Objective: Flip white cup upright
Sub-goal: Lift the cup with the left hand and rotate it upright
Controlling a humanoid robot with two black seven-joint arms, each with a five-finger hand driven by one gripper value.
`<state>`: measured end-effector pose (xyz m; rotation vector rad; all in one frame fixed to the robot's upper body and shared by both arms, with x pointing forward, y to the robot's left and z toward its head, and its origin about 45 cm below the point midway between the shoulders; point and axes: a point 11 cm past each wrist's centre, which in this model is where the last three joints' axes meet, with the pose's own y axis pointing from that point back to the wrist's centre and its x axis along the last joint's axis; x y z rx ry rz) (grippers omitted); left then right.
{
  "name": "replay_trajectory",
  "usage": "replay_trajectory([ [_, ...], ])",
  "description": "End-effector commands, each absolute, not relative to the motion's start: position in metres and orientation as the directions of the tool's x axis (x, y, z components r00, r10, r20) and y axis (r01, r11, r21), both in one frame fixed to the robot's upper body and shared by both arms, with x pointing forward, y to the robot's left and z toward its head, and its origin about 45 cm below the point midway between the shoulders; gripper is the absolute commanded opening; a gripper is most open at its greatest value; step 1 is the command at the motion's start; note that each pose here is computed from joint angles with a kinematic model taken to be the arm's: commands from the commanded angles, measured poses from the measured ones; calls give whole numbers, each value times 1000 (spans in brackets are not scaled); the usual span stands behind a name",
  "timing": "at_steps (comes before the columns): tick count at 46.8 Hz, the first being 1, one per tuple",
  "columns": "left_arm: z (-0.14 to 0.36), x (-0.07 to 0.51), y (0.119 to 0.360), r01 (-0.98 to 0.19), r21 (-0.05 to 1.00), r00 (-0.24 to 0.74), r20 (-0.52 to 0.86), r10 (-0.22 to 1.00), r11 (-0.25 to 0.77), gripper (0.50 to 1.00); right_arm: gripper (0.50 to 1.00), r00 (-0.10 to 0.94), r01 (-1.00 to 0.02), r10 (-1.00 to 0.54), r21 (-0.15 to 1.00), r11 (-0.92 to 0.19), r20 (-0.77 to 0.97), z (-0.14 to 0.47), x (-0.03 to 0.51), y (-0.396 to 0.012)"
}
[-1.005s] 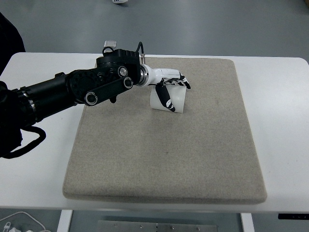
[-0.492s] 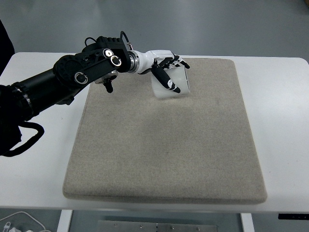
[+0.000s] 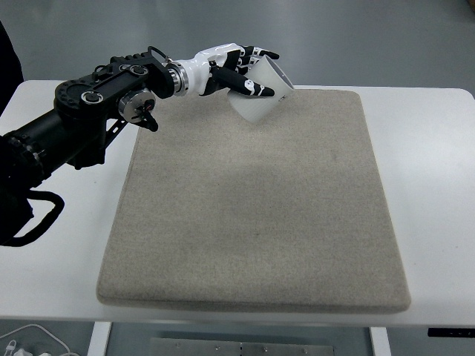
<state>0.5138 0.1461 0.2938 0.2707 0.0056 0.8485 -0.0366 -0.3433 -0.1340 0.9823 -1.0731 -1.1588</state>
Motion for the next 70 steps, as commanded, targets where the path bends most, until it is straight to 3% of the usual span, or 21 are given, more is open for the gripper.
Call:
replay_trajectory([
  [1, 290, 512, 153, -739, 205, 664, 56, 746, 642, 527, 930, 73, 205, -989, 968, 142, 130, -134, -37, -343],
  [16, 265, 500, 169, -753, 100, 645, -84, 759, 651, 529, 930, 73, 207, -989, 968, 142, 130, -134, -37, -343],
  [45, 238, 473, 191, -769, -194, 639, -182, 748, 609, 536, 930, 73, 205, -989, 968, 142, 130, -134, -37, -343],
  [70, 201, 461, 231, -793, -43, 609, -42, 792, 608, 540, 930, 73, 204, -989, 969, 142, 130, -134, -36, -343],
])
